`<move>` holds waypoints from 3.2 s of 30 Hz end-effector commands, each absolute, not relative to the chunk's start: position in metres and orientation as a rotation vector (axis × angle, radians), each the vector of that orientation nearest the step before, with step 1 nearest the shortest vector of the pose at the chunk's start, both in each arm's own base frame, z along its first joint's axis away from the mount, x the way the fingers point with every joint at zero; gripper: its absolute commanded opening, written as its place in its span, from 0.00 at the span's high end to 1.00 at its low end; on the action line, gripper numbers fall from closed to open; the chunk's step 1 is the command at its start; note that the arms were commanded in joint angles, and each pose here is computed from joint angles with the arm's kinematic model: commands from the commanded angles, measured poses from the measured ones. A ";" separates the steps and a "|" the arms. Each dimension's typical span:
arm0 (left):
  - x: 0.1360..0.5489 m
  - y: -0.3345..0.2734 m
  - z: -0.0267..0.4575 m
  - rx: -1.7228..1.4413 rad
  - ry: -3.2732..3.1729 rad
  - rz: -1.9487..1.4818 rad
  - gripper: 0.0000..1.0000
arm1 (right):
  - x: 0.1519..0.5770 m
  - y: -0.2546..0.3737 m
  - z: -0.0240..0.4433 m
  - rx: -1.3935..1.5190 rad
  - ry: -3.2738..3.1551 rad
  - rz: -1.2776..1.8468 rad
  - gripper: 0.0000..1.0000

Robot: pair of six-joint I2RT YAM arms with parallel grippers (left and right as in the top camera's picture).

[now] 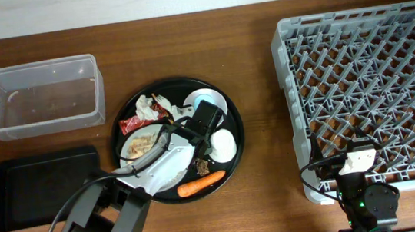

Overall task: Sort waste into correct bins and load items into the dishwasher rack
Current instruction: 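Lift the white plate with the left gripper and carry it left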

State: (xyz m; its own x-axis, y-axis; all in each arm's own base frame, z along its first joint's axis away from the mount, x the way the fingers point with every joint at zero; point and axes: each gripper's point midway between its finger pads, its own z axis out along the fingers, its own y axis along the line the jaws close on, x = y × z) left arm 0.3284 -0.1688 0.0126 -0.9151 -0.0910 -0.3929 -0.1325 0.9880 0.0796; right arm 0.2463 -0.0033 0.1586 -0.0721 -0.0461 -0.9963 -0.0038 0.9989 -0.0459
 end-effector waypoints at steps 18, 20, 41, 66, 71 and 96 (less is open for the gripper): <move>0.333 -0.172 0.047 -0.144 2.677 0.095 0.99 | 0.246 -0.006 0.156 -0.027 1.646 -0.044 0.01; 0.333 -0.172 0.050 -0.139 2.674 0.092 0.99 | 0.246 -0.006 0.156 -0.027 1.646 -0.044 0.01; 0.331 -0.169 0.091 -0.074 2.611 0.043 0.99 | 0.246 -0.006 0.156 -0.027 1.646 -0.044 0.01; 0.333 -0.163 0.115 0.136 2.574 0.225 0.99 | 0.246 -0.006 0.156 -0.027 1.646 -0.044 0.01; 0.329 -0.169 0.120 0.170 2.574 0.237 0.99 | 0.246 -0.006 0.156 -0.027 1.646 -0.044 0.01; 0.324 -0.072 0.153 -0.360 2.630 0.290 0.99 | 0.246 -0.006 0.156 -0.027 1.646 -0.044 0.01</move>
State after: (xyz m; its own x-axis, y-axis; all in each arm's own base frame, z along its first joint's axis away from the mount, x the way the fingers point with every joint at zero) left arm 0.3178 -0.0920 0.1216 -0.9052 -0.1043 -0.4120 -0.2129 0.9503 0.2271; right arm 0.2463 -0.0034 0.1586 -0.0721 -0.0461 -0.9963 -0.0034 0.9989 -0.0460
